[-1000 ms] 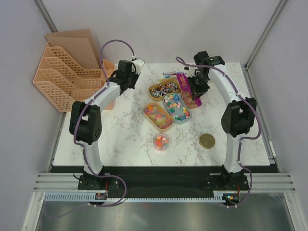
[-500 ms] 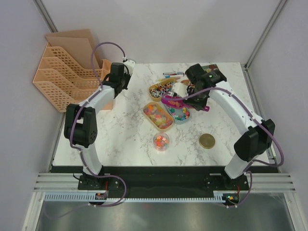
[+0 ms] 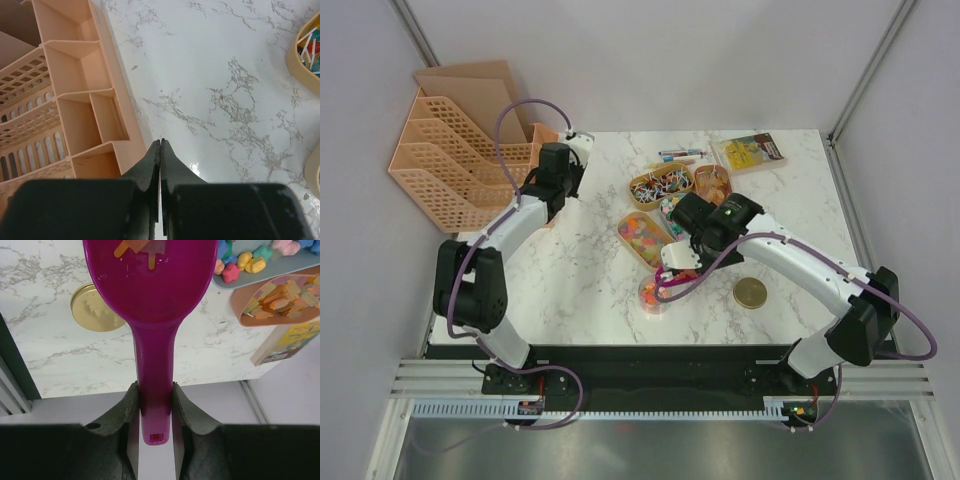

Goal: Pack the candies
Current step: Place the fake candies in the packing bottle.

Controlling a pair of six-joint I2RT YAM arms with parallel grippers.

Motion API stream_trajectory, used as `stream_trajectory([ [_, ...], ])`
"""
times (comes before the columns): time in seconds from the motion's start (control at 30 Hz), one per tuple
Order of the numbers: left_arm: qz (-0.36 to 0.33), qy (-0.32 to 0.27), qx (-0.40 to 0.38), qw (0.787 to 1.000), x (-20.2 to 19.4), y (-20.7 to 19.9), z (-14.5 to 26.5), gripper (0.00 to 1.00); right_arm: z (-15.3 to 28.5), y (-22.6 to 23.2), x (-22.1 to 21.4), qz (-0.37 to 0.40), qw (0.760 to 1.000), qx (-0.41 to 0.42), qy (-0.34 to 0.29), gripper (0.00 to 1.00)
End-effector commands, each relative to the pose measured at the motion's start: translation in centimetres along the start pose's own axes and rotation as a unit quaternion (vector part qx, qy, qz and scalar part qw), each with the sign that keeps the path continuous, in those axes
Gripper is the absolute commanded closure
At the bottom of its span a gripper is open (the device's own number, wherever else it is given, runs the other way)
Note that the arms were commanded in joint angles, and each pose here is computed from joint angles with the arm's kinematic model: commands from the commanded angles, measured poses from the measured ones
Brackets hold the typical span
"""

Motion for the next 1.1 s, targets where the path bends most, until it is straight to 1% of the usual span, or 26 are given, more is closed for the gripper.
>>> stream_trajectory([
  [0.0,0.021,-0.033,0.030,0.999,1.0,0.7,1.3,0.98,1.0,0.7,-0.6,0.044,0.997,-0.005,0.069,1.00],
  [0.13,0.022,-0.034,0.032,0.999,0.6,0.7,1.8,0.98,0.8,0.9,0.5,0.081,0.991,-0.010,0.104,1.00],
  [0.27,0.018,-0.036,0.014,0.999,0.5,0.4,2.3,0.97,0.9,0.7,1.2,0.097,0.986,-0.028,0.135,1.00],
  [0.3,0.018,-0.033,0.009,0.999,0.3,0.3,2.4,0.92,0.9,0.6,1.3,0.104,0.983,-0.034,0.147,1.00],
  [0.33,0.016,-0.035,0.001,0.999,0.4,0.2,2.5,0.77,0.9,0.6,1.5,0.110,0.981,-0.038,0.154,1.00],
  [0.43,0.018,-0.034,-0.005,0.999,0.6,0.1,2.6,0.42,0.7,0.7,2.0,0.124,0.975,-0.049,0.177,1.00],
  [0.5,0.016,-0.035,-0.011,0.999,0.6,0.0,2.7,0.33,0.7,1.0,2.4,0.131,0.972,-0.056,0.186,1.00],
  [0.53,0.016,-0.036,-0.014,0.999,0.7,0.0,2.8,0.28,0.7,0.9,2.5,0.134,0.970,-0.062,0.194,1.00],
  [0.63,0.021,-0.035,-0.017,0.999,0.6,-0.1,3.0,0.18,0.8,1.3,2.8,0.146,0.964,-0.073,0.208,1.00],
  [0.67,0.022,-0.034,-0.018,0.999,0.5,-0.1,3.0,0.17,0.9,1.2,2.9,0.147,0.961,-0.084,0.217,1.00],
  [0.7,0.024,-0.036,-0.019,0.999,0.6,-0.1,3.1,0.13,1.0,1.4,3.0,0.154,0.959,-0.088,0.220,1.00],
  [0.73,0.026,-0.036,-0.020,0.999,0.6,-0.2,3.1,0.11,1.2,1.4,3.1,0.158,0.956,-0.097,0.226,1.00],
  [0.87,0.030,-0.036,-0.017,0.999,0.8,-0.1,3.1,0.07,1.6,1.6,3.6,0.172,0.951,-0.112,0.230,1.00],
  [0.9,0.030,-0.033,-0.014,0.999,0.8,-0.1,2.9,0.04,1.6,1.6,3.7,0.174,0.951,-0.112,0.231,1.00],
  [1.0,0.029,-0.026,-0.011,0.999,1.0,0.1,2.4,0.00,1.9,1.5,3.7,0.166,0.950,-0.124,0.232,1.00],
  [1.07,0.026,-0.030,-0.017,0.999,1.9,0.2,2.1,0.00,2.4,1.4,3.7,0.141,0.956,-0.135,0.221,1.00],
])
Point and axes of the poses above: each gripper's point midway between its finger pads, its own z axis back along the fingers, its own y axis along the line the jaws close on, x = y × z, the point moved 8 cm from there along z, back along the fingers, and after that the axes turned 2 degrees about -z, right-handed, at the moved point
